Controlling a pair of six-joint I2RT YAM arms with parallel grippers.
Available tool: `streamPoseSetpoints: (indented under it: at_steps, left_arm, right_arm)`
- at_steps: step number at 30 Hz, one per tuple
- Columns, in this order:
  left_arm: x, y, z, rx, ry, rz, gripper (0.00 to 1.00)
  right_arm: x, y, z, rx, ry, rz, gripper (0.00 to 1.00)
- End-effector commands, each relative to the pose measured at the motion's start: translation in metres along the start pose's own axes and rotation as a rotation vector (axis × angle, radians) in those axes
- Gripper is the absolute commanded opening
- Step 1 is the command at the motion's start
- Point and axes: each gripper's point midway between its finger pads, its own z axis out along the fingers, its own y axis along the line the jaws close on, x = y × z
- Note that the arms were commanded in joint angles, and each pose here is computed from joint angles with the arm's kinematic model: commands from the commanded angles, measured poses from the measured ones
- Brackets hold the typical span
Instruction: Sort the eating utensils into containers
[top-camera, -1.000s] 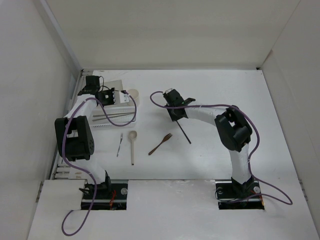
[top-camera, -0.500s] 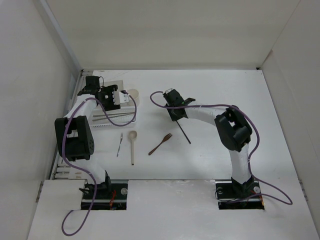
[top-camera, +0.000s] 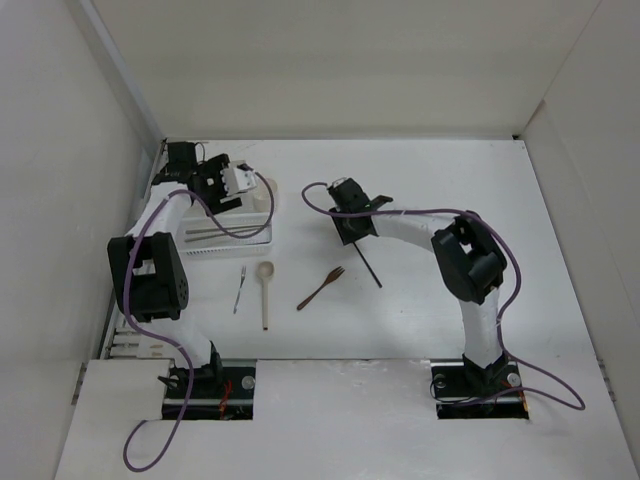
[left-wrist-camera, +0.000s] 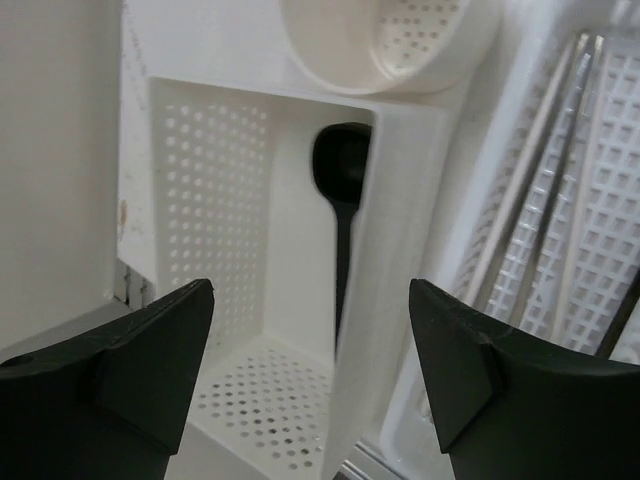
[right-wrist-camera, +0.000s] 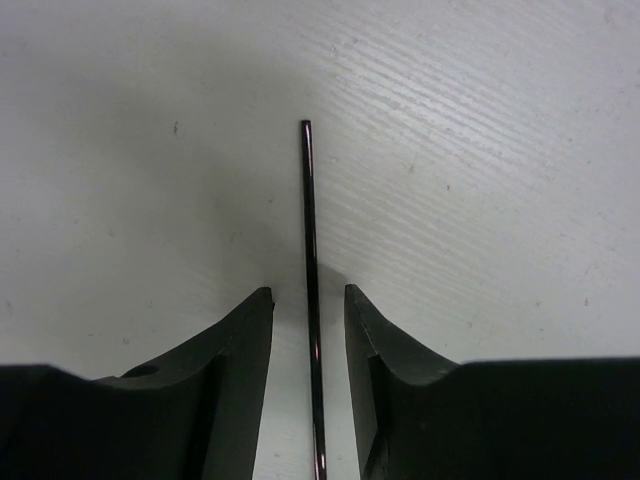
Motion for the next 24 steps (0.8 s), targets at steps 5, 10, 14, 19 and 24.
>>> streamPoseSetpoints:
  at_steps: [5,10,14,19,24]
  left_arm:
    - [-0.036,0.075,-0.061,-0.241,-0.021,-0.231,0.99]
    - [-0.050,0.115,-0.102,-0.475,-0.065,-0.666,0.99]
    - [-0.059,0.138,-0.133,-0.596,-0.121,-0.889,0.99]
    - [-0.082,0.141,-0.154,-0.580,-0.184,-0.936,0.99]
    - [-0.089,0.140,-0.157,-0.561,-0.211,-0.967,0.99]
  right_arm:
    - [0.055,0.012,-0.008,-0.085,0.164,0.033,0.41]
    - [0.074,0.013,-0.011,-0.086,0.203,0.078,0.39]
    - [0.083,0.011,-0.013,-0.079,0.234,0.074,0.38]
    - [0.102,0.004,-0.016,-0.047,0.285,0.072,0.31]
    - [0.111,0.000,-0.006,-0.007,0.298,0.087,0.00]
